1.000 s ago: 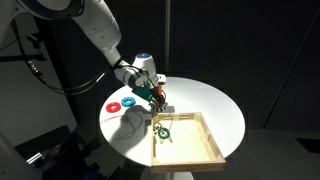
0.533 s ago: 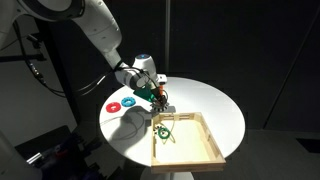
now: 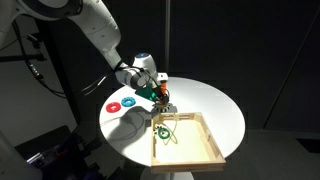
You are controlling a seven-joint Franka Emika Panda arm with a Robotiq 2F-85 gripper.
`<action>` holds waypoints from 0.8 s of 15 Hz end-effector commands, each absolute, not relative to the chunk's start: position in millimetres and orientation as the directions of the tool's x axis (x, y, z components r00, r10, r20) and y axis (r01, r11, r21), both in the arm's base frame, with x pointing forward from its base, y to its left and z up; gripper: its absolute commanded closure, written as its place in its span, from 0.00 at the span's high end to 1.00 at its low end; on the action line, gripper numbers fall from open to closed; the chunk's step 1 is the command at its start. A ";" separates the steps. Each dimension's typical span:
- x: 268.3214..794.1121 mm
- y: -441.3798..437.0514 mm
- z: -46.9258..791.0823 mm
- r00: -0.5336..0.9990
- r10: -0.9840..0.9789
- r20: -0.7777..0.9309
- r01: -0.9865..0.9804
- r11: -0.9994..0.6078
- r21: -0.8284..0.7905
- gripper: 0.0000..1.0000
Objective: Put the clear ring in the box
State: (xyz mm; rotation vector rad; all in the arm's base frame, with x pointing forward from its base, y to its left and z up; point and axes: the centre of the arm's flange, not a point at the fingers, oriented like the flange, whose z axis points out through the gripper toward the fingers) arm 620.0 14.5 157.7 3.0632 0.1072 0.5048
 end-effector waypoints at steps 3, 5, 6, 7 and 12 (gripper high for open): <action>618.6 18.3 203.6 0.930 0.047 0.365 0.035 -0.999 0.039 0.65; 618.1 18.3 223.2 0.919 0.042 0.393 0.029 -0.999 0.041 0.65; 618.0 18.1 231.9 0.913 0.042 0.405 0.027 -0.999 0.042 0.65; 617.3 17.6 241.4 0.908 0.039 0.418 0.024 -0.999 0.043 0.65; 610.0 11.4 284.4 0.883 0.009 0.470 -0.014 -0.999 0.044 0.65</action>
